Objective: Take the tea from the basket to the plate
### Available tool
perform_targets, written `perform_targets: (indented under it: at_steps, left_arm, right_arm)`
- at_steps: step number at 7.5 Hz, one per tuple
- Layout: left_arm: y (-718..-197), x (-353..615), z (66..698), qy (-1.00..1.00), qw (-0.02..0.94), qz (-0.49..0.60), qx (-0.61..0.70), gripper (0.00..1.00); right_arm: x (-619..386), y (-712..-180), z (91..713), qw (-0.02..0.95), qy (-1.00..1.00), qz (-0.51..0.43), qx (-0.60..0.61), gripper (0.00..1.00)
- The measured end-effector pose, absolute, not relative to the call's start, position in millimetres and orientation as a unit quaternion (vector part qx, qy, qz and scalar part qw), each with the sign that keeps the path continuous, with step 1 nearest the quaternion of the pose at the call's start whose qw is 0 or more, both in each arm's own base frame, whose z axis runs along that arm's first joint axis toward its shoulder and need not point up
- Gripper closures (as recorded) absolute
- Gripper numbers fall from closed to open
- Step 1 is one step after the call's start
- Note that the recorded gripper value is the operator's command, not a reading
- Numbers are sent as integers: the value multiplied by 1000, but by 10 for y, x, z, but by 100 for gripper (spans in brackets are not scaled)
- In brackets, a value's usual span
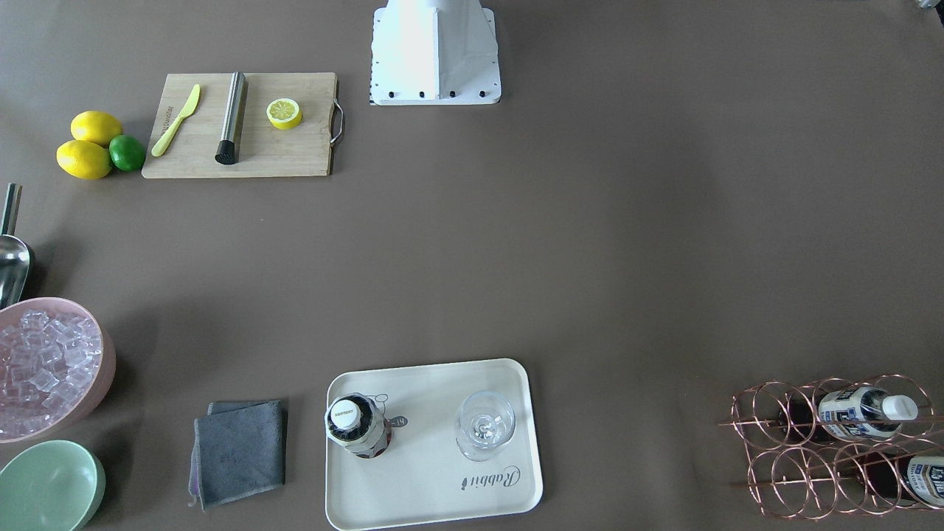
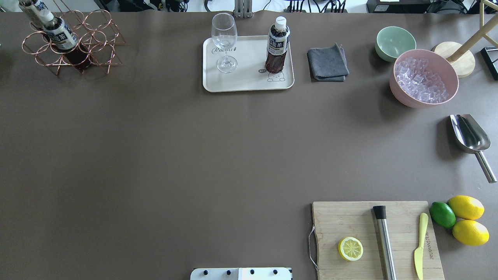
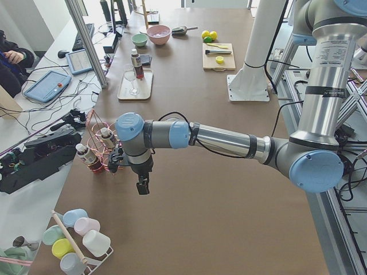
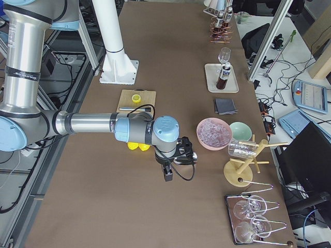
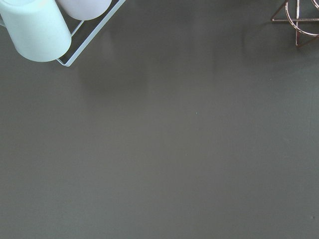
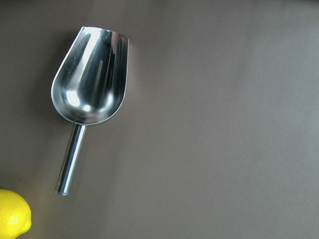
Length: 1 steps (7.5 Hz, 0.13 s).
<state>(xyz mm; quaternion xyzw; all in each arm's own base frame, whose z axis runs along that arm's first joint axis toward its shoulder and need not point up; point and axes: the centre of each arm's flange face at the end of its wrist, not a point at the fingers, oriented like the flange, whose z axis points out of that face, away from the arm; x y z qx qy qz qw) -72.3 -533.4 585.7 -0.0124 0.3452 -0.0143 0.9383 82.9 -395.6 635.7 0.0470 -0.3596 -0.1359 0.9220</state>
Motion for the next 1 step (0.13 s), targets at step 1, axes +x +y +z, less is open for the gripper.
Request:
perform_targets:
  at_steps: [1]
  left_arm:
    - [-5335, -720, 5860, 345, 938, -14, -12, 2]
  right_arm:
    - [830, -3952, 6364, 922, -359, -136, 46, 0]
